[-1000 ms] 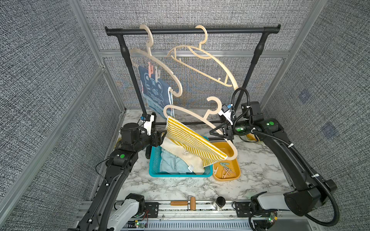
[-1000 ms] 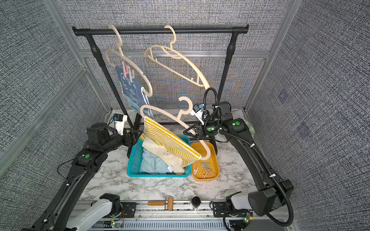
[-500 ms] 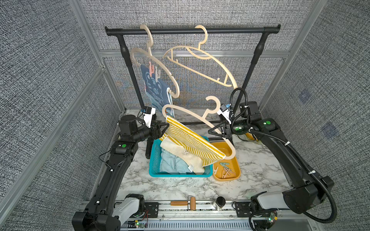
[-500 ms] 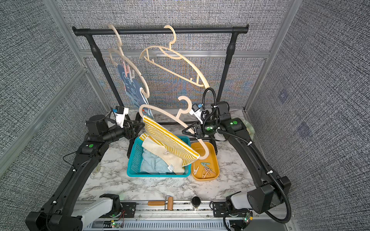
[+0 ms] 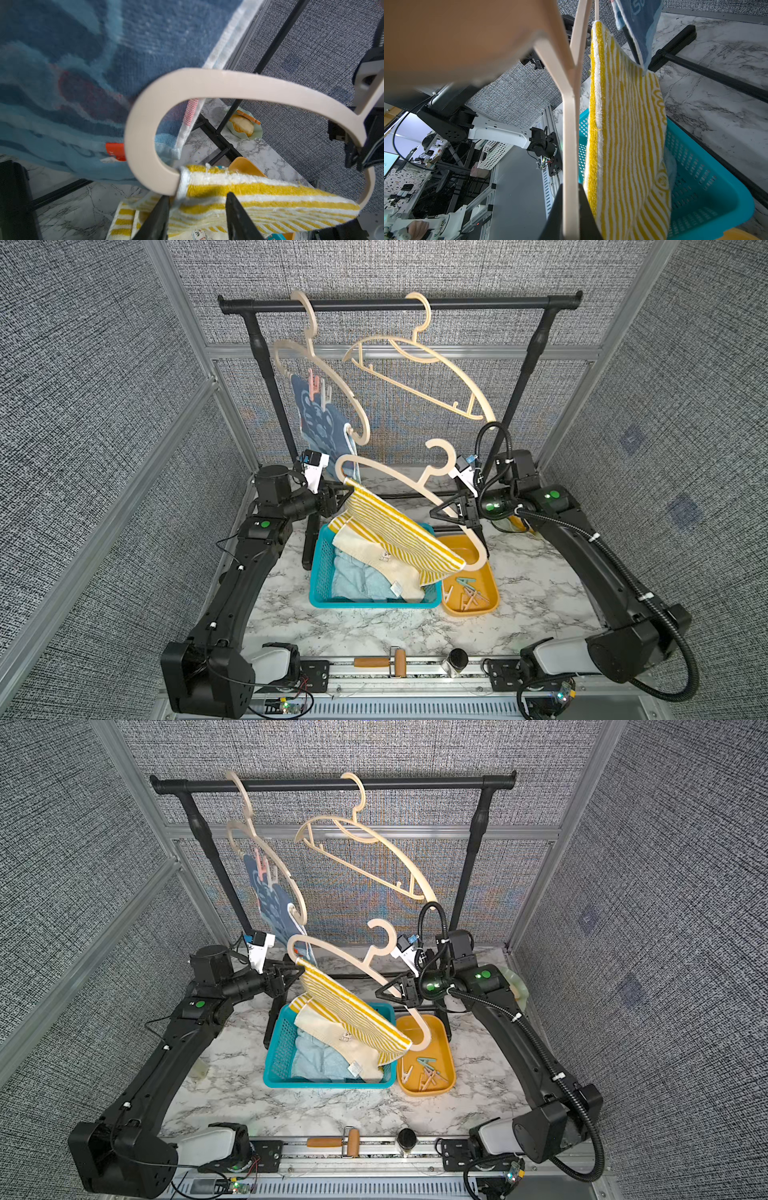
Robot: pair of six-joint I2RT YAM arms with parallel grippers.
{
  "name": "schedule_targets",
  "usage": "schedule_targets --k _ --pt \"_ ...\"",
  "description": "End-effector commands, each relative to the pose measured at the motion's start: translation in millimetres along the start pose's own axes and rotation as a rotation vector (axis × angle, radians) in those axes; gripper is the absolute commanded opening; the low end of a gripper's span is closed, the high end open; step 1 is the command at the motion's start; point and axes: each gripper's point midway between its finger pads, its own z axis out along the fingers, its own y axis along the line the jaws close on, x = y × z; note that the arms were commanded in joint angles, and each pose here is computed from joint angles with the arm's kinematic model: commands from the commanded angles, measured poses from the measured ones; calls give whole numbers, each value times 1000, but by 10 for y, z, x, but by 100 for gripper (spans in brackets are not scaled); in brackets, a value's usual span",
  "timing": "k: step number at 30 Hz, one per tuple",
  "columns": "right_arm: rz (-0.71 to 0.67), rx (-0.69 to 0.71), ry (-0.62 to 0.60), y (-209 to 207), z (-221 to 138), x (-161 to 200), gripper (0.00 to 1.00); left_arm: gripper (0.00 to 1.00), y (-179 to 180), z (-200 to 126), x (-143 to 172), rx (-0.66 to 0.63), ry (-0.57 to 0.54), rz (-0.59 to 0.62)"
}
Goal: Remove the clothespins securing towels to the hanger
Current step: Remove the towel from the hanger.
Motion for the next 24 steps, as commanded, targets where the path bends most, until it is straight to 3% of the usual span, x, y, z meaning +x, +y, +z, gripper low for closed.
schedule_targets --k 1,16,18,24 --pt "-13 -25 -6 55 1 -33 0 37 -69 25 -58 34 -10 42" --pt "-18 -25 0 78 22 -52 0 33 125 131 36 -75 38 16" --pt "-19 -22 -1 76 22 -54 0 28 124 147 49 -74 42 15" --pt "-18 -2 -2 43 27 -55 0 0 68 153 5 -63 30 26"
